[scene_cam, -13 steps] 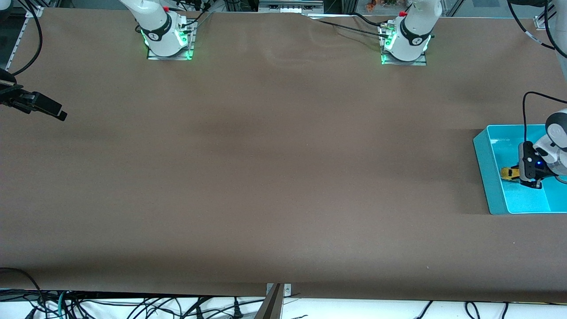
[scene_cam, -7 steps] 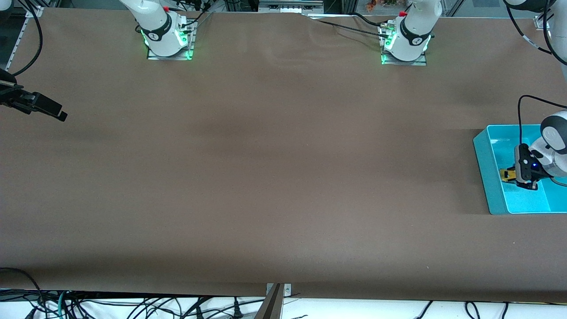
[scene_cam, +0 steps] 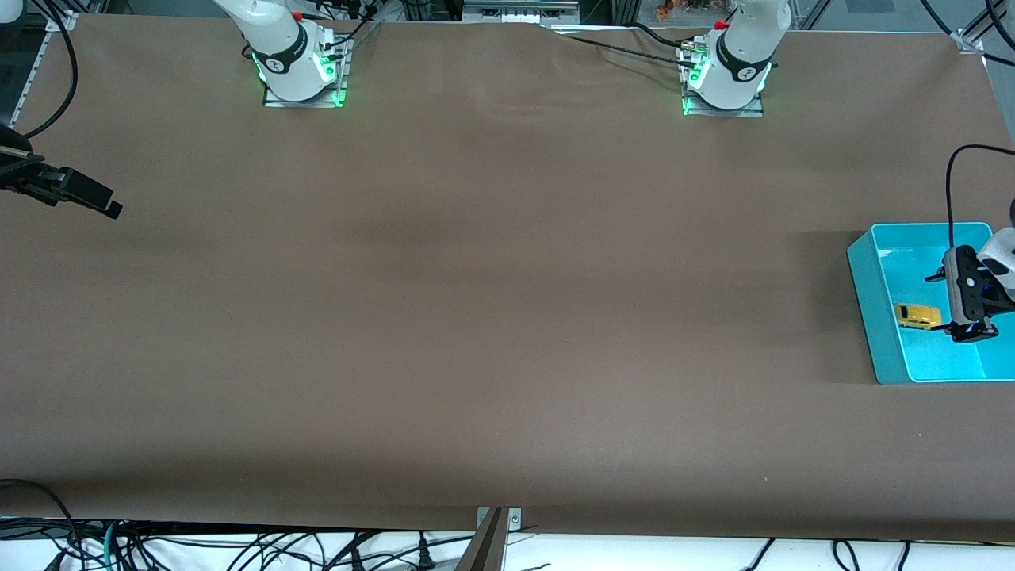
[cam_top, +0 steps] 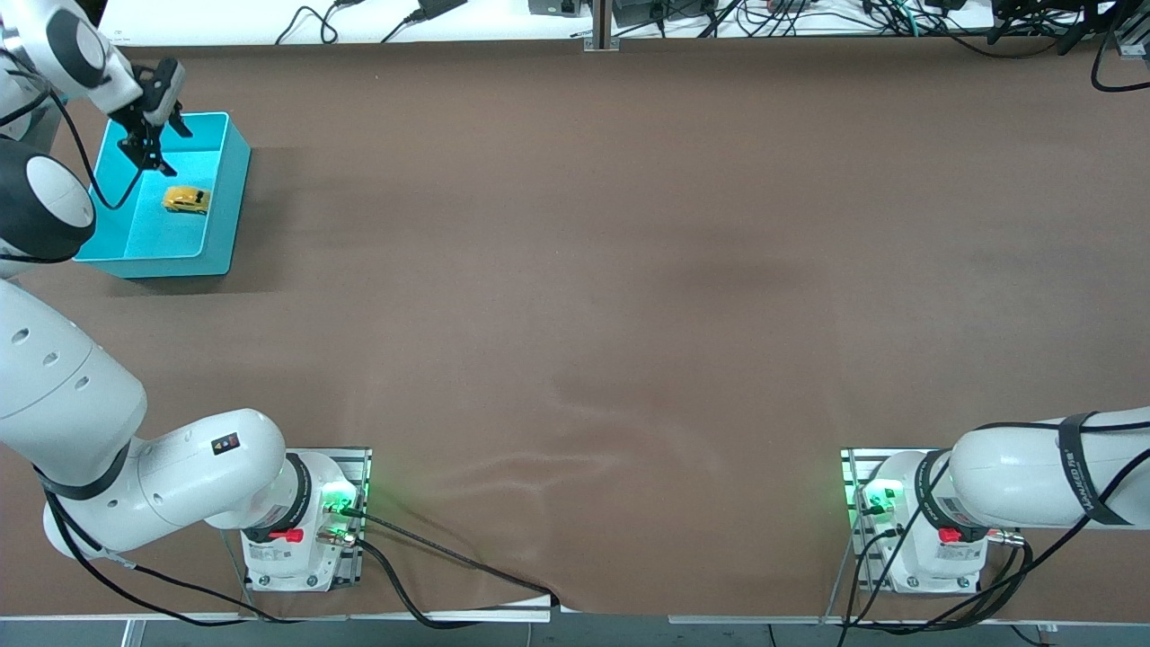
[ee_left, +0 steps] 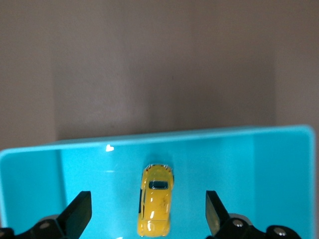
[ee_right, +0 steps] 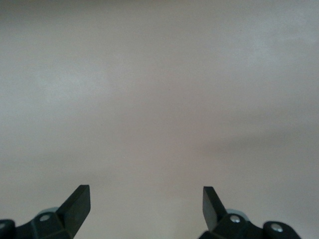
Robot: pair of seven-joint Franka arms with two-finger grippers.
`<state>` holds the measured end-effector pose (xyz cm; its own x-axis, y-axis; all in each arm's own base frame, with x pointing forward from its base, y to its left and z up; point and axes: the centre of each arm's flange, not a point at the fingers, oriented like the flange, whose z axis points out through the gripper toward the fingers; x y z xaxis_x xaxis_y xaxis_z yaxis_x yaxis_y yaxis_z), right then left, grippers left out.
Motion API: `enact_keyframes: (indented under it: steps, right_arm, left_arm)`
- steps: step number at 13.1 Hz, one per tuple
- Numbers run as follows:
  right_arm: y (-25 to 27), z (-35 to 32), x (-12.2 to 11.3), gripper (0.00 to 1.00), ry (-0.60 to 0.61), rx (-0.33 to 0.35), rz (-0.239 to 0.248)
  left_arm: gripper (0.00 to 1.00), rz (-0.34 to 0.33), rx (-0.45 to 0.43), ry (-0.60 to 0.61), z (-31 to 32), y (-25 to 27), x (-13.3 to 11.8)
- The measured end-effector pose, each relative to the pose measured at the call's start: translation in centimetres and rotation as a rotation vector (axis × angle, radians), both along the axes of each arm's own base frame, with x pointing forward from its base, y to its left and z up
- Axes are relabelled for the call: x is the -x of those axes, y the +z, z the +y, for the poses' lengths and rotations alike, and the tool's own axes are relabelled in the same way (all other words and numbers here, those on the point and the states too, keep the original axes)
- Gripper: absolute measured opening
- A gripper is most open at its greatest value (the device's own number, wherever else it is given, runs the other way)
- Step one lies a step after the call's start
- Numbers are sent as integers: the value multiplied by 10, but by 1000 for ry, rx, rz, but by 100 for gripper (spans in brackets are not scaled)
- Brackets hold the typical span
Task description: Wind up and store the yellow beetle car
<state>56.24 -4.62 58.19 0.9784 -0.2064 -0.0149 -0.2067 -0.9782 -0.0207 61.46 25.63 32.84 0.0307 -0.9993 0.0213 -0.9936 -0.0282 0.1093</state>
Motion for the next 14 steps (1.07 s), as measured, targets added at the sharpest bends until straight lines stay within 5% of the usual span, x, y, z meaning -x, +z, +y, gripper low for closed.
enact_keyframes:
  steps: [5,14]
  right_arm:
    - [0,0,0,100,1,0,0]
    - [0,1,0,100,1,0,0]
  left_arm:
    - [100,112,-43,396,-76,94,15]
    - [100,106,-193,1206,-219,204,44]
